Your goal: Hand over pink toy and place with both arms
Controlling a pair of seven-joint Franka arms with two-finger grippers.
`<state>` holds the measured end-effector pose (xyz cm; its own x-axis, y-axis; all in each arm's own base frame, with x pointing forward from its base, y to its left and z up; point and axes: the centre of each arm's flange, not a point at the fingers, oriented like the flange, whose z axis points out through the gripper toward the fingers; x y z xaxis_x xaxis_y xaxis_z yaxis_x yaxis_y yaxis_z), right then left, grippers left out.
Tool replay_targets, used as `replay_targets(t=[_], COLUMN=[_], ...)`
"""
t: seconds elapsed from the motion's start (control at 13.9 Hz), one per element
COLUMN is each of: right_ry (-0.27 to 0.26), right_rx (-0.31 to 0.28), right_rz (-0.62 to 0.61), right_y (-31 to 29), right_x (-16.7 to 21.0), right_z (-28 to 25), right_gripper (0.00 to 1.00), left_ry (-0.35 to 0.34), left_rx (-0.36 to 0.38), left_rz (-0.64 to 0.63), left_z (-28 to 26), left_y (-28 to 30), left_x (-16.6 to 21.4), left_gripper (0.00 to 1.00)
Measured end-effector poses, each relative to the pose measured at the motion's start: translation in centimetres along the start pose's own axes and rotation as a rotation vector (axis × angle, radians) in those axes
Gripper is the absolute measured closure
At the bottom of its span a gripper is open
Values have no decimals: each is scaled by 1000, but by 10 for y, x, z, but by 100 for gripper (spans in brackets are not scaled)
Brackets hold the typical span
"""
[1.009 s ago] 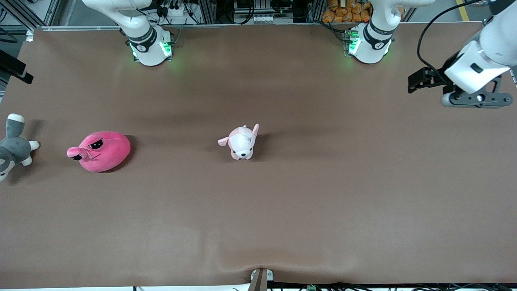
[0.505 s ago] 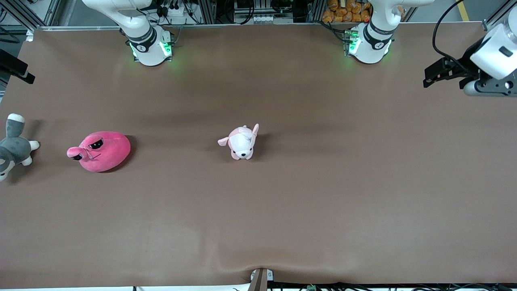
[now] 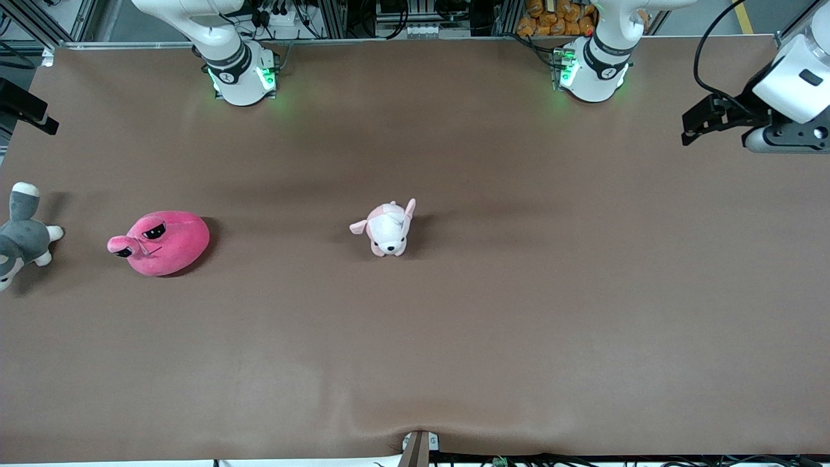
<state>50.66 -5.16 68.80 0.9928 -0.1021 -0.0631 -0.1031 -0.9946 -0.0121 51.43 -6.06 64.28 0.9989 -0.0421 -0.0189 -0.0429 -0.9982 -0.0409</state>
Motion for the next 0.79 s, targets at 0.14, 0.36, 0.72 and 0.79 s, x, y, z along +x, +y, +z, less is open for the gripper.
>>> replay_targets(t=[0.14, 0.36, 0.72, 0.79], right_ry=[0, -1, -3, -4], right_rx=[0, 0, 0, 0], right_rz=[-1, -1, -1, 0], right_y=[0, 0, 0, 0], right_x=[0, 0, 0, 0], right_z=[0, 0, 1, 2], right_gripper=[0, 0, 0, 0], left_ry=[2, -16, -45, -46], left_rx=[4, 3, 6, 6], left_rz=[26, 71, -6, -12], left_z=[0, 0, 1, 1], left_y=[-5, -17, -16, -14], left_x=[1, -1, -5, -5], left_gripper=[0, 0, 0, 0])
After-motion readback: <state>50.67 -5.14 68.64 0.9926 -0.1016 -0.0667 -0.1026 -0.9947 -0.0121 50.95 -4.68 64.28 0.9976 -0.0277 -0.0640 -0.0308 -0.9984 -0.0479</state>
